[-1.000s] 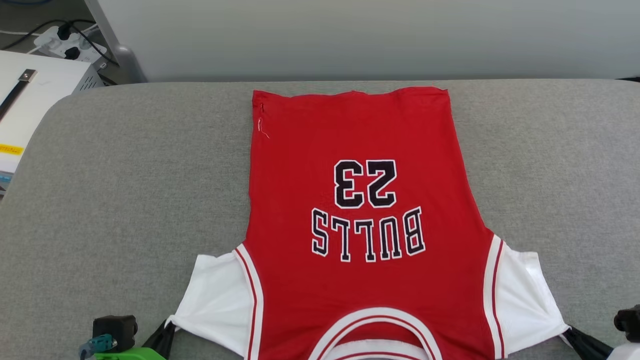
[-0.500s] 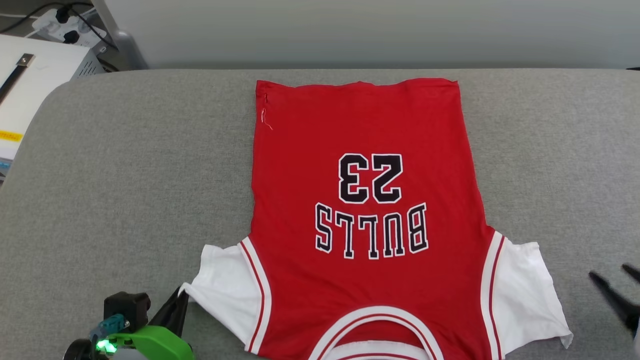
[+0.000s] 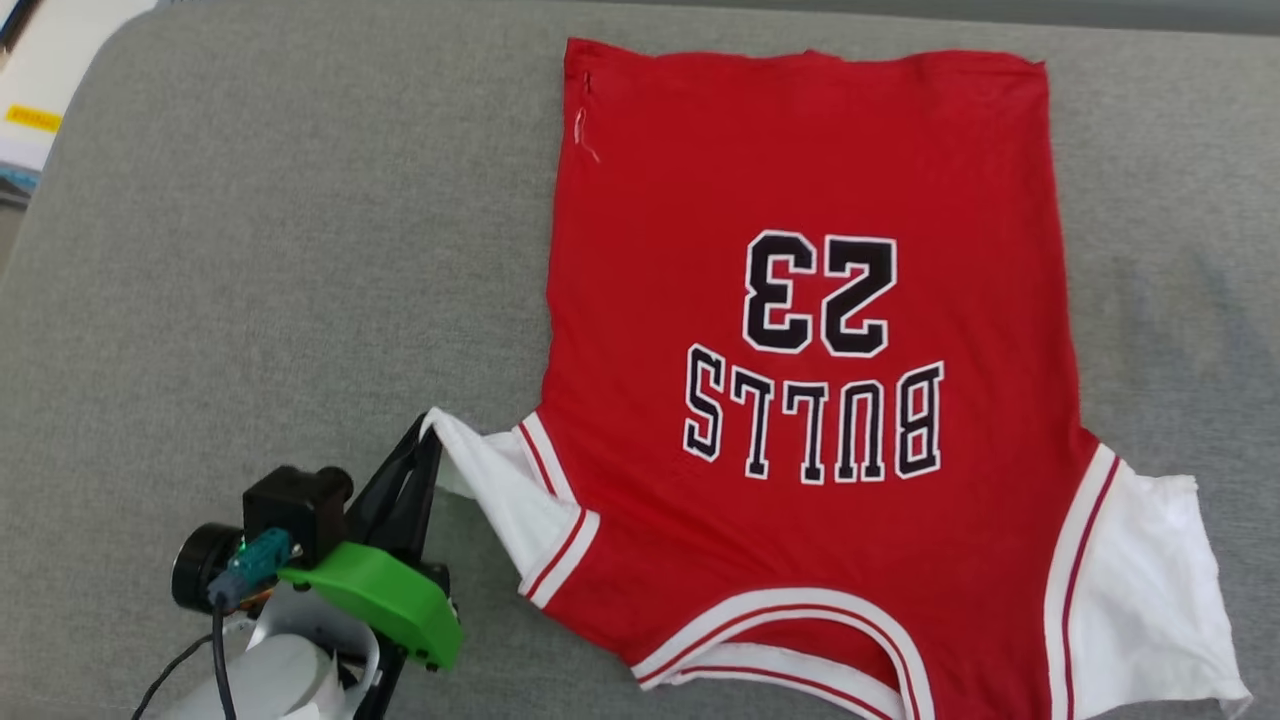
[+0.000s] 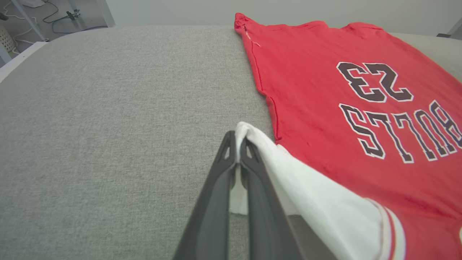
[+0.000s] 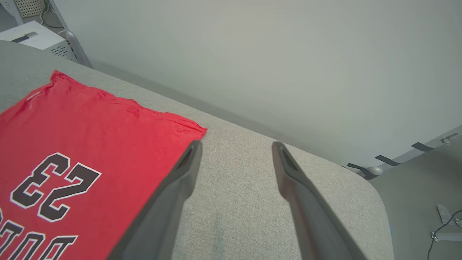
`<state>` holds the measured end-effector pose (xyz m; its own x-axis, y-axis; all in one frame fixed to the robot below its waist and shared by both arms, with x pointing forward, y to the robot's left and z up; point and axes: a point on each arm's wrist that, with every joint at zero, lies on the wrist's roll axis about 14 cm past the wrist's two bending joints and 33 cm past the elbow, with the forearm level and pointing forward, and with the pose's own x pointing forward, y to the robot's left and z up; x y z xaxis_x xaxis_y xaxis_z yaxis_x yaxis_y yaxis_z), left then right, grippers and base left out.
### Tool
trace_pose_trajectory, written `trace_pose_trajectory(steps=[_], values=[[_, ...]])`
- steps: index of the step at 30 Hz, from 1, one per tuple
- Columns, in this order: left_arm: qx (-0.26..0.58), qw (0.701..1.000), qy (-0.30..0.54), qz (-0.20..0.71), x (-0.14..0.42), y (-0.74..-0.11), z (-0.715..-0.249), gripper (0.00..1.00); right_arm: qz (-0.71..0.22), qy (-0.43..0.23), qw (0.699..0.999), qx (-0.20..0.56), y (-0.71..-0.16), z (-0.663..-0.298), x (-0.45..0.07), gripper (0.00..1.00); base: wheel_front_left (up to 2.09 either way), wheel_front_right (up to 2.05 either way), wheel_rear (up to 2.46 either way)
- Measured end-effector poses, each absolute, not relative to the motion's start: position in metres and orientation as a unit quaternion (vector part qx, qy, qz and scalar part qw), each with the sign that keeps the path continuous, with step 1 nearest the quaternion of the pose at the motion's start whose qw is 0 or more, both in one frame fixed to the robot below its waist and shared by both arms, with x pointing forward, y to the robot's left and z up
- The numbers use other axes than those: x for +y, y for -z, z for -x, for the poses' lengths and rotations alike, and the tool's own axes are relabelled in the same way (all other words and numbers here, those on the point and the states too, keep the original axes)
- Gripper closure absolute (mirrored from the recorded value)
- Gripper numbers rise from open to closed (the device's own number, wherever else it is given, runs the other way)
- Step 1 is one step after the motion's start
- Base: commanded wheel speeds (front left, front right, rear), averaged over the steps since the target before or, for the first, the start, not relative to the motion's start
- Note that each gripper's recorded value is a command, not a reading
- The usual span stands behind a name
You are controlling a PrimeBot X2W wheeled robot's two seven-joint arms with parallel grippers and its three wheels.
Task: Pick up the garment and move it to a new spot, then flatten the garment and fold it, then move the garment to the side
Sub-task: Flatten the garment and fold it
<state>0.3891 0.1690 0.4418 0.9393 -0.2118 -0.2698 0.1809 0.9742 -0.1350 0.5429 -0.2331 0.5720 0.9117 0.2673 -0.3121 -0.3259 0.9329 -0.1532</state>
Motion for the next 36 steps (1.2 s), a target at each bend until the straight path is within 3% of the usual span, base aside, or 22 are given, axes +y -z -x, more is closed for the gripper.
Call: trace_pose_trajectory(steps=[6,13,19,20,24,25,26,36], values=[[0.14,0.984,0.093,0.053,0.168,-0.433,-0.406,1.0,0.089,-0.164,0.934,0.306,-0.527,-0.6,-0.201,0.0,0.0,0.0,0.0],[0.149,0.984,0.086,0.051,0.169,-0.414,-0.423,1.0,0.089,-0.14,0.899,0.404,-0.467,-0.649,-0.187,0.0,0.0,0.0,0.0],[0.167,0.982,0.077,0.043,0.18,-0.394,-0.43,1.0,0.072,-0.154,0.875,0.453,-0.399,-0.666,-0.157,0.0,0.0,0.0,0.0],[0.179,0.981,0.073,0.031,0.186,-0.383,-0.429,1.0,0.063,-0.163,0.859,0.481,-0.364,-0.664,-0.146,0.0,0.0,0.0,0.0],[0.188,0.98,0.068,0.024,0.191,-0.375,-0.426,1.0,0.066,-0.162,0.848,0.499,-0.342,-0.664,-0.147,0.0,0.0,0.0,0.0],[0.189,0.979,0.067,0.023,0.192,-0.374,-0.426,1.0,0.067,-0.162,0.848,0.5,-0.341,-0.665,-0.147,0.82,0.0,0.0,0.0],[0.189,0.979,0.067,0.023,0.192,-0.374,-0.426,1.0,0.066,-0.163,0.849,0.498,-0.341,-0.666,-0.147,1.0,0.0,0.0,0.0],[0.184,0.981,0.063,0.016,0.198,-0.379,-0.42,1.0,0.059,-0.166,0.88,0.441,-0.379,-0.668,-0.146,1.0,0.0,0.0,0.0]])
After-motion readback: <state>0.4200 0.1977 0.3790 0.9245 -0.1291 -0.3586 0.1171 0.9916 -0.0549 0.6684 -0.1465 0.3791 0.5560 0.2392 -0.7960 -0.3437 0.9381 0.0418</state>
